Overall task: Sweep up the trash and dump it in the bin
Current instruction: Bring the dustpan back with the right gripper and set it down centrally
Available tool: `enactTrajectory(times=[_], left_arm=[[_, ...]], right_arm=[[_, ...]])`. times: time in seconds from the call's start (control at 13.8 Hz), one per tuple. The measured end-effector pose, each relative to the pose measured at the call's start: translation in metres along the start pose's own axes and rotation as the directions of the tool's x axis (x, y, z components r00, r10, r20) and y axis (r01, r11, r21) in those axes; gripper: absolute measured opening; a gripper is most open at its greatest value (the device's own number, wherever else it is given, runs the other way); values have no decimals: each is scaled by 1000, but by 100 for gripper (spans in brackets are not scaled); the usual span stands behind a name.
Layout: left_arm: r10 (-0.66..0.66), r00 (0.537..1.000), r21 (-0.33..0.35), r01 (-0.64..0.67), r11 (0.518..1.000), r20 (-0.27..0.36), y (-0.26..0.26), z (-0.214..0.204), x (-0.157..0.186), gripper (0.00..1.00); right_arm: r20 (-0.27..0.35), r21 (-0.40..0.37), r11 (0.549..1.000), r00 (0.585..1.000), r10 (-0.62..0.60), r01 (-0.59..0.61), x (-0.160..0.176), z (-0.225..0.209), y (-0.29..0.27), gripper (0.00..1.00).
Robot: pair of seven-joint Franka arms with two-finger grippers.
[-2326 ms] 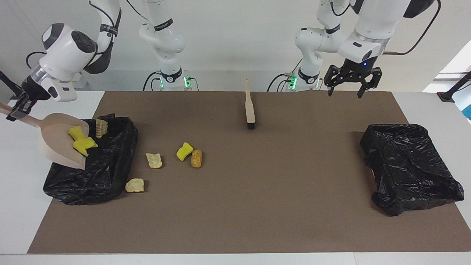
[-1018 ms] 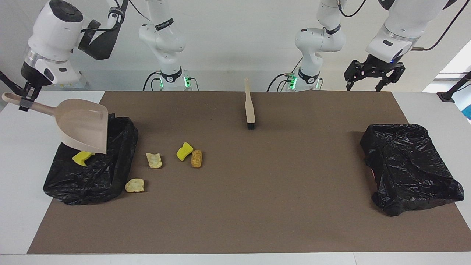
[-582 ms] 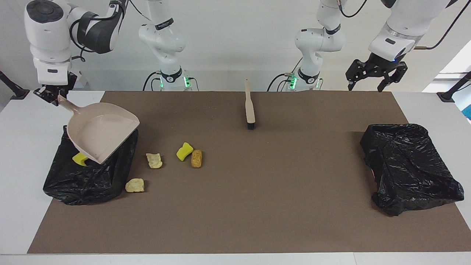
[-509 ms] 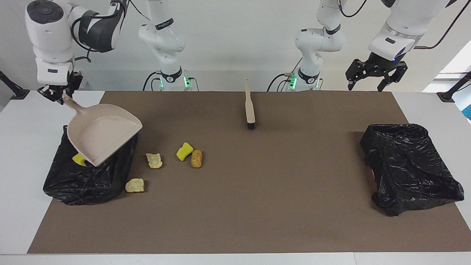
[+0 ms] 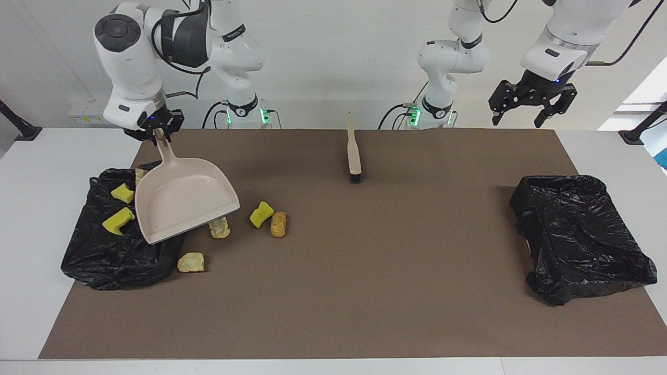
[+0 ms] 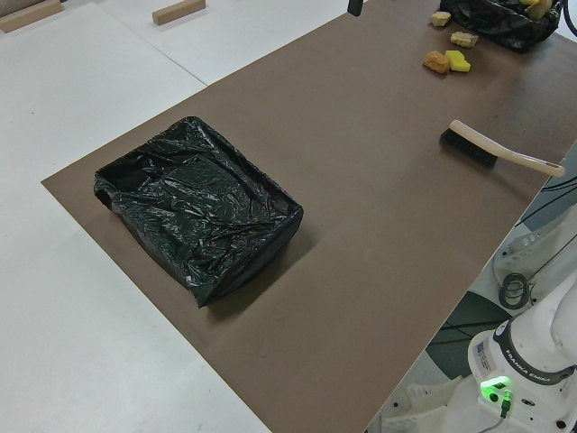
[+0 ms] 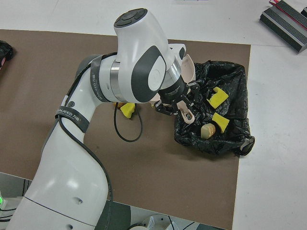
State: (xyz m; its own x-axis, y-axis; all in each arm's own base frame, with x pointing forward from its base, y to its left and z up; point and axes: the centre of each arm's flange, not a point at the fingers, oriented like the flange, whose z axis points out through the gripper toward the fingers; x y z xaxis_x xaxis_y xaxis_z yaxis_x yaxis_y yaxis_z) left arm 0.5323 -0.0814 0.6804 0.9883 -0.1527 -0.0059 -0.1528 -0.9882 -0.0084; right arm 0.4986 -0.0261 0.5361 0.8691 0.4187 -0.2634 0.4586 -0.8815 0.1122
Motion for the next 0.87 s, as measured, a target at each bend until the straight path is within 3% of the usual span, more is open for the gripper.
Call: enactTrajectory(times=[0.15, 0.87], left_arm=[[0, 1000, 0, 0, 1000, 0, 0, 0, 0, 100], [-1, 1000, 0, 1, 1000, 0, 0, 0, 0, 100]], right_arm=[[-9, 51, 997, 998, 58, -57, 17, 3, -32, 31], [-45, 150, 966, 974, 220, -211, 145, 26, -220, 31]])
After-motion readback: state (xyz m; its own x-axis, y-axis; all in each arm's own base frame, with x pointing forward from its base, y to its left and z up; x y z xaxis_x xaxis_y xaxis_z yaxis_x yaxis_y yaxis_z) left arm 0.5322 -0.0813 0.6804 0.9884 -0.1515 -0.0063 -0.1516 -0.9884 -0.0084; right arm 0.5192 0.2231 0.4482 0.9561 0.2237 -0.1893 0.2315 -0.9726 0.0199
